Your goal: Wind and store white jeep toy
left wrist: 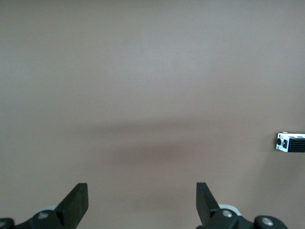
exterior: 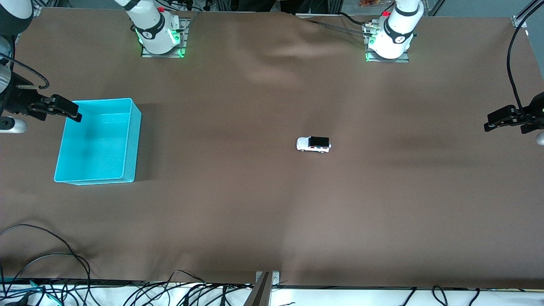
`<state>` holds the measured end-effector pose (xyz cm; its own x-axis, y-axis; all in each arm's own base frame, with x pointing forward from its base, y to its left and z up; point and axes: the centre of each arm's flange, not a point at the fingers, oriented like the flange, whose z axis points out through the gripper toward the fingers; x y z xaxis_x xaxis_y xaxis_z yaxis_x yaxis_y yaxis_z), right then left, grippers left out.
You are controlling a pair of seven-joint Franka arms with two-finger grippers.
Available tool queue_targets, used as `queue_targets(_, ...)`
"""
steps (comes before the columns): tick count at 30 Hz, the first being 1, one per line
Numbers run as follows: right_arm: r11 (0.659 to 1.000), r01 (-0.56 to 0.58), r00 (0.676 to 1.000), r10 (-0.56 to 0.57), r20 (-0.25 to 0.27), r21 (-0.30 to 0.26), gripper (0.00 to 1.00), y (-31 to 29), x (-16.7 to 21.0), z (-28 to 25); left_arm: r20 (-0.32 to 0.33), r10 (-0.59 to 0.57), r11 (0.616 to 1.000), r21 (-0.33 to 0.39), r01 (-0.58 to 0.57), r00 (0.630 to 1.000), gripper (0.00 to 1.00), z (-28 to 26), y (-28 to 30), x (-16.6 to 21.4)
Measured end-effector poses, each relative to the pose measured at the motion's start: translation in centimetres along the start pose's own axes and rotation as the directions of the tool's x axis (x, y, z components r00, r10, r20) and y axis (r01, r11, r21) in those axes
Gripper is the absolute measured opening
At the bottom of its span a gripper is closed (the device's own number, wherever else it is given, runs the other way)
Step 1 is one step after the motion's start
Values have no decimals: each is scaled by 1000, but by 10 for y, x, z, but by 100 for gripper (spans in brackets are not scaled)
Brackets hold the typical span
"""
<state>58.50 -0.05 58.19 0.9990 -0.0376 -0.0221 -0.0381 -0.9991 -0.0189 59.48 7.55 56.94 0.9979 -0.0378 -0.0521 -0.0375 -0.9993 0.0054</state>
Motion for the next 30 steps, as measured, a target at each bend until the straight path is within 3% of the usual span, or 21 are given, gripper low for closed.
queue_targets(30,1000,-19,1000,19,-1,-1,100,6,0,0,2,8,1000,-1,-8,1000,100,0,4,0)
